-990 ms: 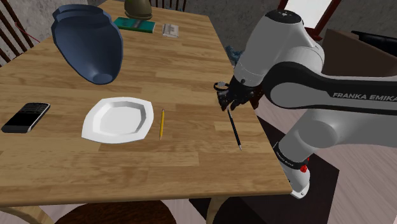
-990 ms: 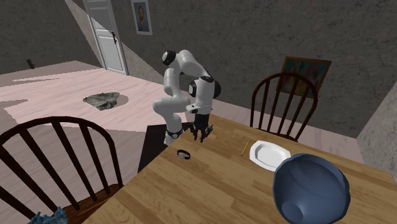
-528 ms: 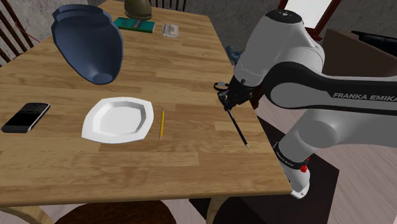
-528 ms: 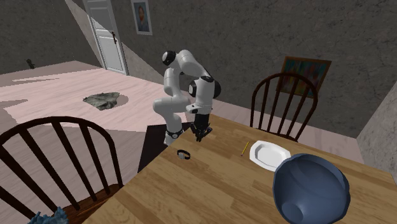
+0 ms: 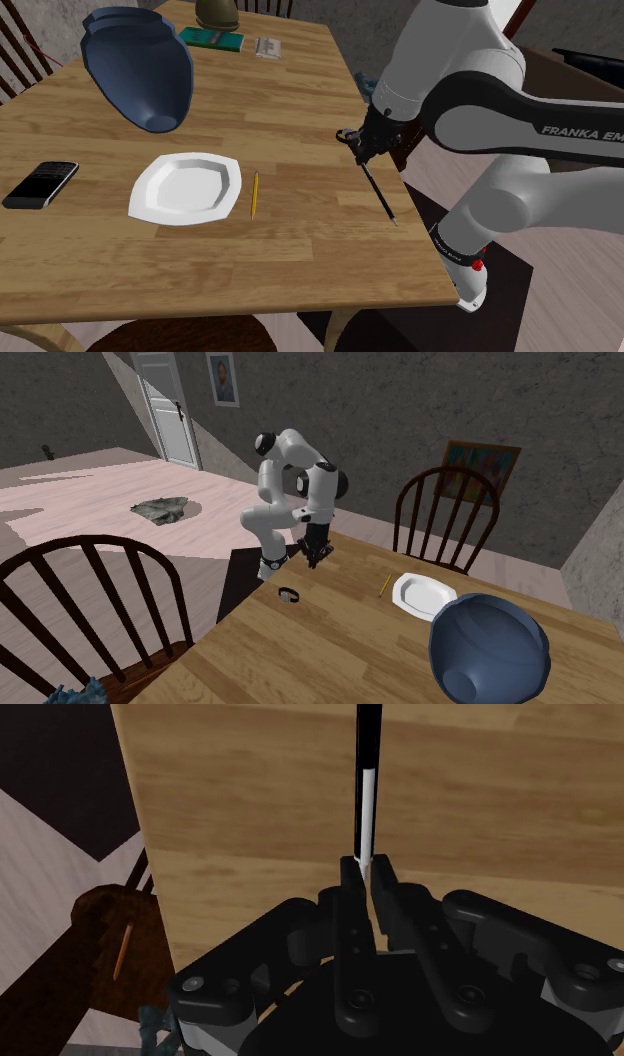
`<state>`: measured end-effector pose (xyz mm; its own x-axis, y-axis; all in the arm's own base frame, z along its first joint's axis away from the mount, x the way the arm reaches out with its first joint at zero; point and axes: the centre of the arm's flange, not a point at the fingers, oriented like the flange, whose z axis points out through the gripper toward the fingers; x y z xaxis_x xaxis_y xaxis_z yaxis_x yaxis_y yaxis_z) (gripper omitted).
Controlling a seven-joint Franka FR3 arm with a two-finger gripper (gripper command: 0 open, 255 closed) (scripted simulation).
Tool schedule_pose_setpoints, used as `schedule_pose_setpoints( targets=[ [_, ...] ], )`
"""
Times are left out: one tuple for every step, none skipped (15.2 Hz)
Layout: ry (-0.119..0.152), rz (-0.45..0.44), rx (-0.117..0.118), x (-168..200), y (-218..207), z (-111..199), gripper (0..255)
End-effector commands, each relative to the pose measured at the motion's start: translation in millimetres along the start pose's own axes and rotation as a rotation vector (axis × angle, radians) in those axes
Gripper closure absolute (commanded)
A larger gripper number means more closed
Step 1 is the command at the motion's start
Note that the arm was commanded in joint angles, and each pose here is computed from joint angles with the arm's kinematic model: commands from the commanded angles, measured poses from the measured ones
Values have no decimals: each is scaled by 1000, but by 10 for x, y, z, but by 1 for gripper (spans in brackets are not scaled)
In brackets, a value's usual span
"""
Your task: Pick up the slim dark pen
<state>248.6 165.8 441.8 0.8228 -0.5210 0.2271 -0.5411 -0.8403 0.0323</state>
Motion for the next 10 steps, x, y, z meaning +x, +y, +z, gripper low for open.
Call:
schedule_pose_setpoints(
  targets=[
    [0,0,0,19,13,-105,255],
    [0,0,0,31,15,-156,255],
    [0,0,0,43,17,-208,255],
    [0,0,0,55,18,-259,255],
    [0,0,0,67,20,-310,255],
    [0,0,0,79,22,-362,255],
    [0,0,0,91,24,-413,255],
    [0,0,0,103,25,-465,255],
    [0,0,0,104,26,-473,255],
    [0,0,0,104,26,-473,255]
  ],
)
